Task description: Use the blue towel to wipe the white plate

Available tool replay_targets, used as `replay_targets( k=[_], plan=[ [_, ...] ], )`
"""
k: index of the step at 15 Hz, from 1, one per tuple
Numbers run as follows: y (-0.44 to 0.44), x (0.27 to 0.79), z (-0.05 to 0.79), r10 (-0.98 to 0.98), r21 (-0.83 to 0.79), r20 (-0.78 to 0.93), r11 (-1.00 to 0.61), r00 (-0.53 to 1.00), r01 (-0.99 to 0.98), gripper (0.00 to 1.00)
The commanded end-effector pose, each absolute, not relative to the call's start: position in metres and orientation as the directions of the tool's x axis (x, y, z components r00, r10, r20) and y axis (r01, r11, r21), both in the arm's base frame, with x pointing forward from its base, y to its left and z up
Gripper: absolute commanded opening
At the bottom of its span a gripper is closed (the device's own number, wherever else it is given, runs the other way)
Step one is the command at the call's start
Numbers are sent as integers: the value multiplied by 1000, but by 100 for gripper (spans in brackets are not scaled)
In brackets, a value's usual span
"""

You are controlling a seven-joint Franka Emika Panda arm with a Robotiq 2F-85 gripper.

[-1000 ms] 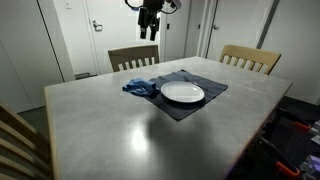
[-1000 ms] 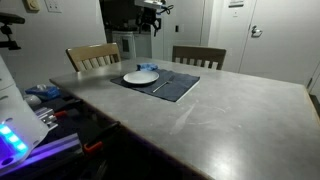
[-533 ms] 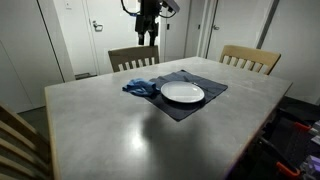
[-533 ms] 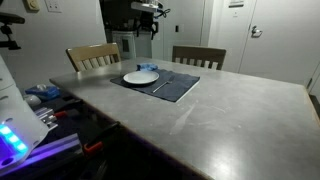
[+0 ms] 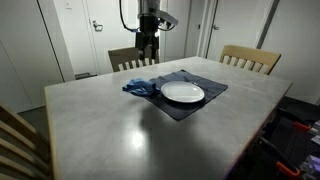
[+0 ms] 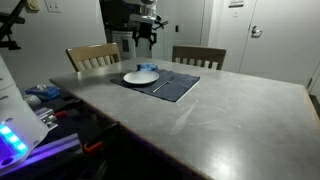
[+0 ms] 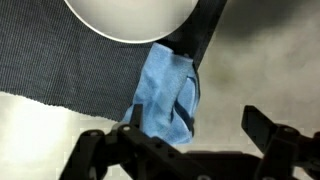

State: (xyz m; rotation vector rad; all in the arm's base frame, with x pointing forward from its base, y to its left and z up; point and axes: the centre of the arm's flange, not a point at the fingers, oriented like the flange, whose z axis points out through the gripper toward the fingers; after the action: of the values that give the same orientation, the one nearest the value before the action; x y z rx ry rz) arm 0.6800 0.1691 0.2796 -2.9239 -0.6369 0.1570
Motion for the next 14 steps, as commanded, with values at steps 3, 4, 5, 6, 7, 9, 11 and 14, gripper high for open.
replay_targets(
  k=[3, 4, 5, 6, 7, 9, 11, 14],
  plan=[
    [192, 685, 247, 347, -142, -111, -933, 931, 331, 100],
    [197, 684, 240, 339, -142, -116, -936, 934, 322, 100],
    [202, 683, 235, 335, -140, -120, -938, 935, 318, 100],
    [208, 682, 230, 332, -134, -124, -939, 935, 316, 100],
    [212, 682, 225, 325, -132, -129, -942, 937, 309, 100],
    [220, 681, 217, 322, -125, -136, -944, 937, 307, 100],
    [228, 681, 210, 318, -117, -141, -946, 938, 303, 100],
    [237, 683, 199, 304, -116, -149, -950, 941, 289, 100]
  ],
)
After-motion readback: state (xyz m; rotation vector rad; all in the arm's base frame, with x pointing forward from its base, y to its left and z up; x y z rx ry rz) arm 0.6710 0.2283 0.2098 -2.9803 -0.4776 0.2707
